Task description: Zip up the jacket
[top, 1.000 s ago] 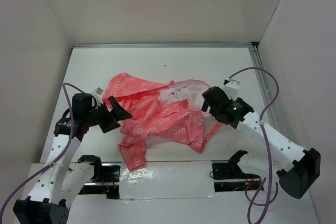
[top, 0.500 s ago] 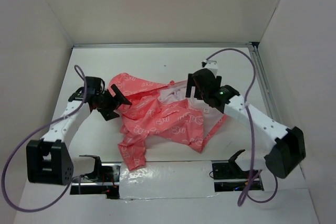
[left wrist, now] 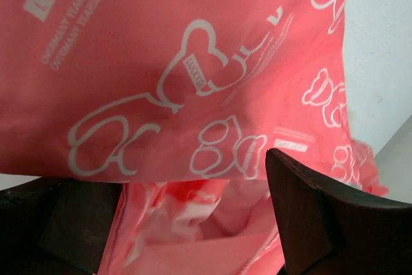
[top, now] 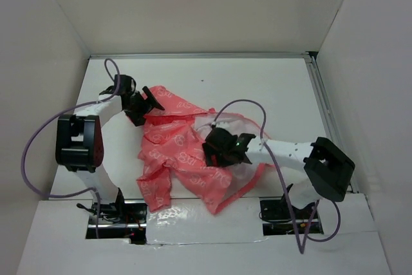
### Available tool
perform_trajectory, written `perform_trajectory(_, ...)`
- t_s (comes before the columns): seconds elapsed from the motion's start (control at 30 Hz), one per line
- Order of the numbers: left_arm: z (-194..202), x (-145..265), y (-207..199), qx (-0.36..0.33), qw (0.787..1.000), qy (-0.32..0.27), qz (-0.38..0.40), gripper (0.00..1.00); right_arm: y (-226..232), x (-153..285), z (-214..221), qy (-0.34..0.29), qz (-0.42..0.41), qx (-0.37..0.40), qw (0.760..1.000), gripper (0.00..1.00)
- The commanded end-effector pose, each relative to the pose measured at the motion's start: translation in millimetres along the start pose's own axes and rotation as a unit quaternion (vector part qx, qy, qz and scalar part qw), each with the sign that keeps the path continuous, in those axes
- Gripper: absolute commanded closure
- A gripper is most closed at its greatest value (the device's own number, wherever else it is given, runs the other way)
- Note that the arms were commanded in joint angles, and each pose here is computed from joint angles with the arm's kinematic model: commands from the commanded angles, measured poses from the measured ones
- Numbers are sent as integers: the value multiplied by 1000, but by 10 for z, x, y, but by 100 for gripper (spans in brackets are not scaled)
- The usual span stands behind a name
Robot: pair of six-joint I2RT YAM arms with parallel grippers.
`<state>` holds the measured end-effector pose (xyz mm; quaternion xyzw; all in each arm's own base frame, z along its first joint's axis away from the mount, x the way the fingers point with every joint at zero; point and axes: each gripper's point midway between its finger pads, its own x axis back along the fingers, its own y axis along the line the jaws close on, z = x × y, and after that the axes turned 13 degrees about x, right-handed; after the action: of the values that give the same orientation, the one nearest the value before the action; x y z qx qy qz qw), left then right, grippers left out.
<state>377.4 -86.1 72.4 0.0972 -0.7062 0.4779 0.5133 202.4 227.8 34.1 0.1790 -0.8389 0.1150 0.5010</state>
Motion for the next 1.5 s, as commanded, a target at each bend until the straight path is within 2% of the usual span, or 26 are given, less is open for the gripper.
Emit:
perform_trajectory(0.0, -11, -154, -387, -72, 996, 2, 45, 1, 599, 353, 262, -2, -93, 56, 994, 1)
perform_trajectory(0.07, -58, -192, -581, -104, 992, 5, 69, 1, 887, 550, 467, -3, -129, 118, 985, 1)
perform_trajectory(0.1, -88, -195, -654, -114, 990, 4, 79, 1, 980, 688, 425, -22, -141, 140, 980, 1)
perform_trajectory(0.17, -166, -147, -814, -139, 986, -9, 88, 1, 912, 863, 271, -72, -105, 155, 980, 0)
perform_trajectory(0.27, -242, 2, -845, -152, 985, -43, 72, 1, 787, 1116, -195, -135, -93, 123, 979, 0)
perform_trajectory(0.37, -211, 108, -635, -143, 987, -55, 53, 1, 454, 1392, -818, -217, -100, 52, 970, 0)
perform_trajectory(0.4, -162, 87, -484, -137, 989, -44, 43, 1, 184, 1396, -1040, -235, -77, 10, 969, 0)
perform_trajectory(0.47, -72, 117, -373, -146, 988, -29, 44, 1, 3, 1417, -1291, -261, -70, -14, 963, 0)
perform_trajectory(0.5, 63, 89, -253, -147, 988, 3, 47, 1, -205, 1416, -1456, -270, -51, -37, 961, 0)
perform_trajectory(0.57, 193, 128, -203, -157, 986, 21, 59, 1, -337, 1203, -1579, -250, -33, -26, 967, 0)
perform_trajectory(0.6, 338, 113, -64, -151, 986, 45, 58, 1, -385, 1233, -1736, -254, -31, -32, 966, 0)
perform_trajectory(0.63, 392, 188, -66, -155, 985, 44, 69, 1, -546, 1142, -1811, -243, -16, -42, 969, 0)
perform_trajectory(0.67, 415, 197, -35, -153, 985, 42, 70, 1, -592, 876, -1782, -201, -5, -31, 979, 0)
perform_trajectory(0.73, 452, 279, 68, -147, 987, 29, 65, 1, -688, 775, -1962, -190, -9, -39, 981, 0)
perform_trajectory(0.8, 495, 313, 163, -140, 988, 28, 54, 1, -667, 512, -2057, -161, -20, -39, 986, 0)
perform_trajectory(0.93, 556, 386, 173, -151, 985, 24, 81, 1, -528, -85, -2083, -105, -58, -30, 992, 0)
perform_trajectory(1.0, 582, 322, 114, -168, 979, 33, 108, 1, -415, -210, -2186, -102, -77, -19, 992, 1)
perform_trajectory(1.13, 413, 83, 67, -146, 985, 43, 80, 1, -77, -577, -2096, -65, -119, 18, 991, 1)
perform_trajectory(1.2, 367, -79, 127, -131, 988, 60, 56, 6, 31, -621, -2053, -59, -132, 32, 989, 1)
perform_trajectory(1.23, 324, -91, 43, -132, 987, 61, 62, 16, 101, -640, -1995, -55, -147, 37, 987, 1)
perform_trajectory(1.27, 311, -148, 44, -131, 987, 65, 62, 22, 171, -653, -1948, -51, -158, 45, 985, 4)
perform_trajectory(1.3, 307, -159, 19, -131, 987, 67, 66, 37, 217, -685, -1908, -46, -166, 49, 984, 7)
perform_trajectory(1.37, 297, -163, -72, -141, 984, 71, 84, 58, 241, -732, -1841, -33, -177, 46, 983, 49)
perform_trajectory(1.4, 263, -138, -145, -146, 983, 67, 90, 86, 257, -710, -1862, -34, -183, 47, 981, 79)
perform_trajectory(1.43, 245, -124, -177, -151, 982, 63, 91, 100, 290, -669, -1872, -35, -198, 47, 979, 95)
perform_trajectory(1.47, 221, -82, -203, -153, 982, 58, 89, 100, 290, -544, -1935, -46, -203, 48, 977, 100)
